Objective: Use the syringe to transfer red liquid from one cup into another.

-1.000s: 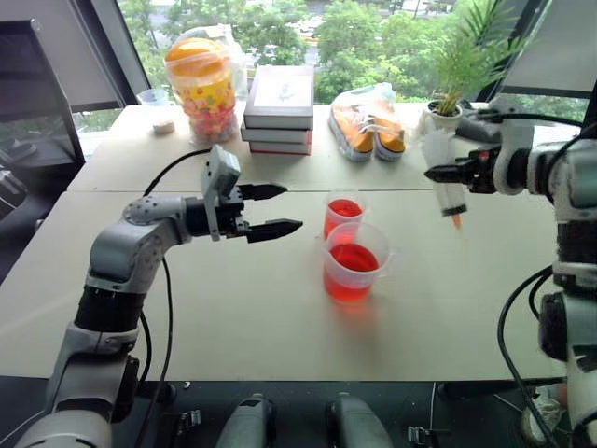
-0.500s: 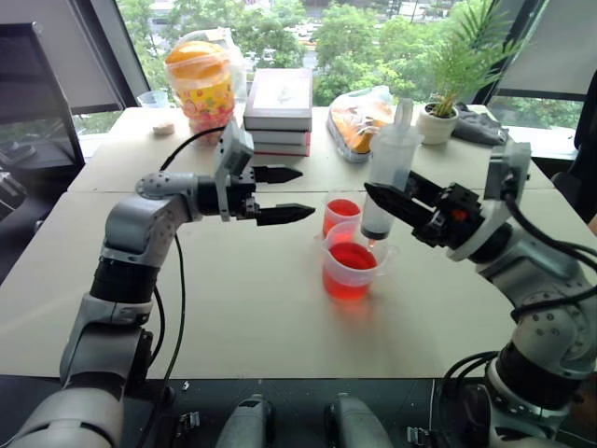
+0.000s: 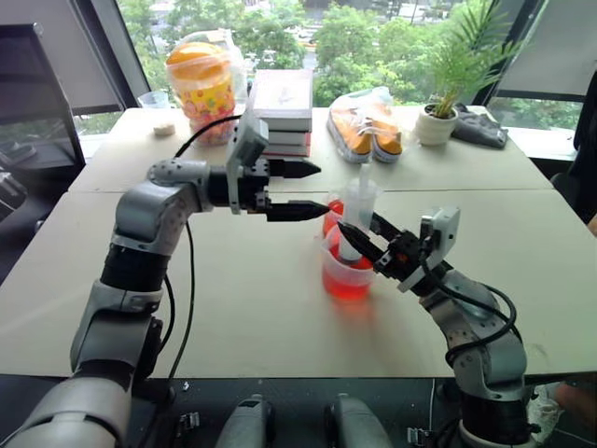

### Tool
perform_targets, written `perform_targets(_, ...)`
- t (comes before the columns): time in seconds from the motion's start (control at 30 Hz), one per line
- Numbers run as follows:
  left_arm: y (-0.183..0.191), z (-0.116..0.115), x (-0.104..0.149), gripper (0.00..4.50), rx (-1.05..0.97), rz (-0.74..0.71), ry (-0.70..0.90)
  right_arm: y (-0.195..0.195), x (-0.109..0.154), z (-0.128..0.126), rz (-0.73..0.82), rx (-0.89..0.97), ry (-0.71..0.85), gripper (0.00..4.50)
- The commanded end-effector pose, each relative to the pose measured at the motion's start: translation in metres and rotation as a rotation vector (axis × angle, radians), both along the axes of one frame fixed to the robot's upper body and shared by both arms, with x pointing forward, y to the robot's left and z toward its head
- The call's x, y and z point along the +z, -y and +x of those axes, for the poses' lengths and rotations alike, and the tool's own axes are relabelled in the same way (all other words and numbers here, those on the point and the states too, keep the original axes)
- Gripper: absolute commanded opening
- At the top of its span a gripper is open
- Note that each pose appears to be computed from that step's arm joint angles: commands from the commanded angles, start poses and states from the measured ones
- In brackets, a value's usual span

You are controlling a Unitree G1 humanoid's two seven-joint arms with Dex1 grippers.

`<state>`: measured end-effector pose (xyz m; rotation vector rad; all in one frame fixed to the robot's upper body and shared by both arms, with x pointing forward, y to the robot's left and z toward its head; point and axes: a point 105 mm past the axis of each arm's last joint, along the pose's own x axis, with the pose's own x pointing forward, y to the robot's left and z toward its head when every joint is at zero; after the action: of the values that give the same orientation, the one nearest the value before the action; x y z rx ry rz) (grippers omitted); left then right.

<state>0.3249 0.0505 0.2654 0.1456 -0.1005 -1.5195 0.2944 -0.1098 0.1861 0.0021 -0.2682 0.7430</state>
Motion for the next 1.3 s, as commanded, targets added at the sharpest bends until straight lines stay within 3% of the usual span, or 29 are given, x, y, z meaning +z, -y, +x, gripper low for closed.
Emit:
perform_targets(0.03,0.007,-0.011,0.012,4.50,-0.072,-0.005,0.032,0.000,0.000,-0.001,-0.011,-0.016,0.033,1.42)
perform_targets(0.53,0.033,-0.032,0.009,4.50,-0.241,-0.013,-0.039,-0.002,-0.006,0.001,-0.052,-0.010,0.024,1.42)
perform_targets(0.83,0.050,-0.028,0.007,4.50,-0.231,-0.013,-0.042,-0.004,-0.007,-0.001,-0.072,0.005,0.018,1.42)
perform_targets(0.93,0.054,-0.026,0.006,3.60,-0.222,-0.017,-0.050,-0.004,-0.007,-0.001,-0.078,0.006,0.017,1.42)
perform_targets(1.17,0.056,-0.025,0.010,0.18,-0.227,-0.027,-0.050,-0.004,-0.008,-0.001,-0.089,0.014,0.008,1.42)
perform_targets(1.3,0.056,-0.023,0.013,0.04,-0.213,-0.033,-0.031,-0.006,-0.011,-0.002,-0.096,0.029,-0.018,1.42)
